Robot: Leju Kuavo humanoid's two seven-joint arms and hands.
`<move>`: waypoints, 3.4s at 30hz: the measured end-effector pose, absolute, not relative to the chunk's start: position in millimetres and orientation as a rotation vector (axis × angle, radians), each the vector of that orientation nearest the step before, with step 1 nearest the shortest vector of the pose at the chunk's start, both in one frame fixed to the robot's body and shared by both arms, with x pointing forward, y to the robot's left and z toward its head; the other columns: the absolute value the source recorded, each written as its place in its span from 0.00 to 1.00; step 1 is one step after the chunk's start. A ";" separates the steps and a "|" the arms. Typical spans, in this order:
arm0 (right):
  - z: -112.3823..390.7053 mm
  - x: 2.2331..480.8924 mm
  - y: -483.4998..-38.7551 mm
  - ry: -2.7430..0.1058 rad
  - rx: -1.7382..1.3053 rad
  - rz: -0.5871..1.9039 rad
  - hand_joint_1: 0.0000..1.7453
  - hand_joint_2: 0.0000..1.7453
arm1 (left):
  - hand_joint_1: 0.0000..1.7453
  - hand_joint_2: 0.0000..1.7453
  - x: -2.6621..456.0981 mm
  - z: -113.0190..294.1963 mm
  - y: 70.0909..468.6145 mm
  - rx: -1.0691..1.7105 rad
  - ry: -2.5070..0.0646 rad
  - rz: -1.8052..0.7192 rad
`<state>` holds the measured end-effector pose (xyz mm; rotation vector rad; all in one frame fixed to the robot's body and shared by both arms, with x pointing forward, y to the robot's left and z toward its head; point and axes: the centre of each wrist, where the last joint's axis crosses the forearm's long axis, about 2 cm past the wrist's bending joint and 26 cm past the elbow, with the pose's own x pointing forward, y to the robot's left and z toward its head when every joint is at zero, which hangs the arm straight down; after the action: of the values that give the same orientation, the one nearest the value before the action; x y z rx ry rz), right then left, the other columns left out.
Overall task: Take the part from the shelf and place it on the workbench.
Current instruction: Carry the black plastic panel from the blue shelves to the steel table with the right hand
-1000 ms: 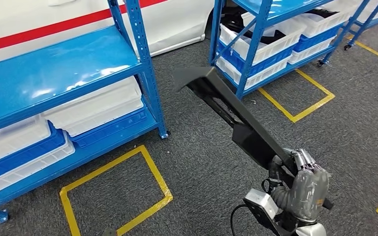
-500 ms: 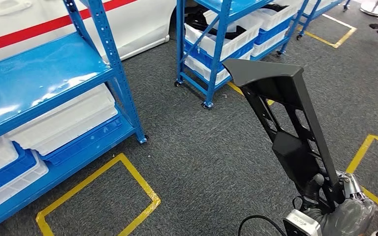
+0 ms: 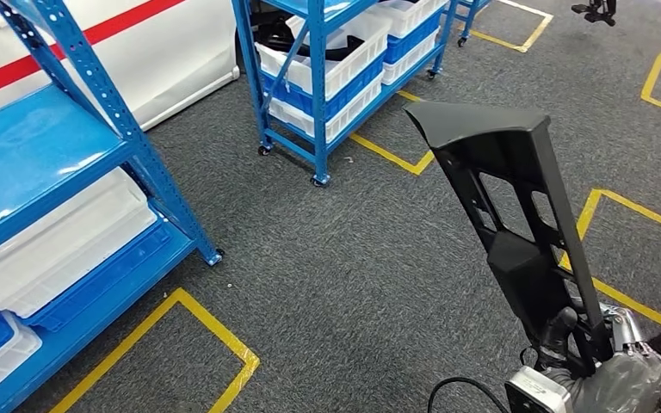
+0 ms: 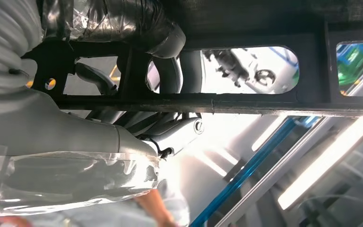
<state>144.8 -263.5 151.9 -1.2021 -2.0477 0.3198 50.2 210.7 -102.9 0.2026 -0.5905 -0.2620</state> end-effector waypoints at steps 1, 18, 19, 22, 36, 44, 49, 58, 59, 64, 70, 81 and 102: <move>151.8 144.6 -263.3 -2.047 -1.202 0.319 1.00 1.00 | 0.00 1.00 49.2 -103.0 210.7 0.203 -0.588 -0.262; 153.2 139.6 -248.8 -2.080 -1.229 0.470 1.00 1.00 | 0.00 1.00 49.9 -103.2 212.4 0.207 -0.589 -0.270; 153.4 139.5 -247.6 -2.080 -1.225 0.469 1.00 1.00 | 0.00 1.00 50.4 -103.1 212.4 0.207 -0.590 -0.270; 154.4 140.0 -245.7 -2.081 -1.218 0.460 1.00 1.00 | 0.00 1.00 51.5 -103.0 212.3 0.207 -0.593 -0.271; 155.3 140.0 -244.9 -2.080 -1.207 0.436 1.00 1.00 | 0.00 1.00 49.0 -103.4 213.3 0.209 -0.588 -0.271; 155.0 139.0 -245.1 -2.077 -1.199 0.425 1.00 1.00 | 0.00 1.00 51.0 -103.2 213.4 0.210 -0.592 -0.271; 154.6 138.6 -245.3 -2.077 -1.188 0.411 1.00 1.00 | 0.00 1.00 49.6 -103.4 213.9 0.210 -0.590 -0.272; 155.4 138.2 -247.7 -2.089 -1.163 0.363 1.00 1.00 | 0.00 1.00 54.3 -102.3 210.8 0.210 -0.610 -0.270; 155.4 137.9 -248.2 -2.088 -1.163 0.359 1.00 1.00 | 0.00 1.00 54.4 -102.2 210.5 0.210 -0.610 -0.270; 153.9 134.9 -250.1 -2.075 -1.162 0.357 1.00 1.00 | 0.00 1.00 49.5 -102.9 210.6 0.208 -0.598 -0.270; 153.3 133.4 -252.1 -2.077 -1.168 0.364 1.00 1.00 | 0.00 1.00 50.9 -102.7 210.1 0.205 -0.613 -0.269; 151.9 130.3 -258.5 -2.064 -1.190 0.371 1.00 1.00 | 0.00 1.00 49.7 -102.7 208.9 0.198 -0.615 -0.262; 152.3 128.3 -259.9 -2.056 -1.200 0.361 1.00 1.00 | 0.00 1.00 50.6 -102.5 208.3 0.190 -0.632 -0.257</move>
<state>128.3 -259.9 152.3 -1.2000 -2.0563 0.3615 50.6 208.3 -102.5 0.1896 -0.6321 -0.2567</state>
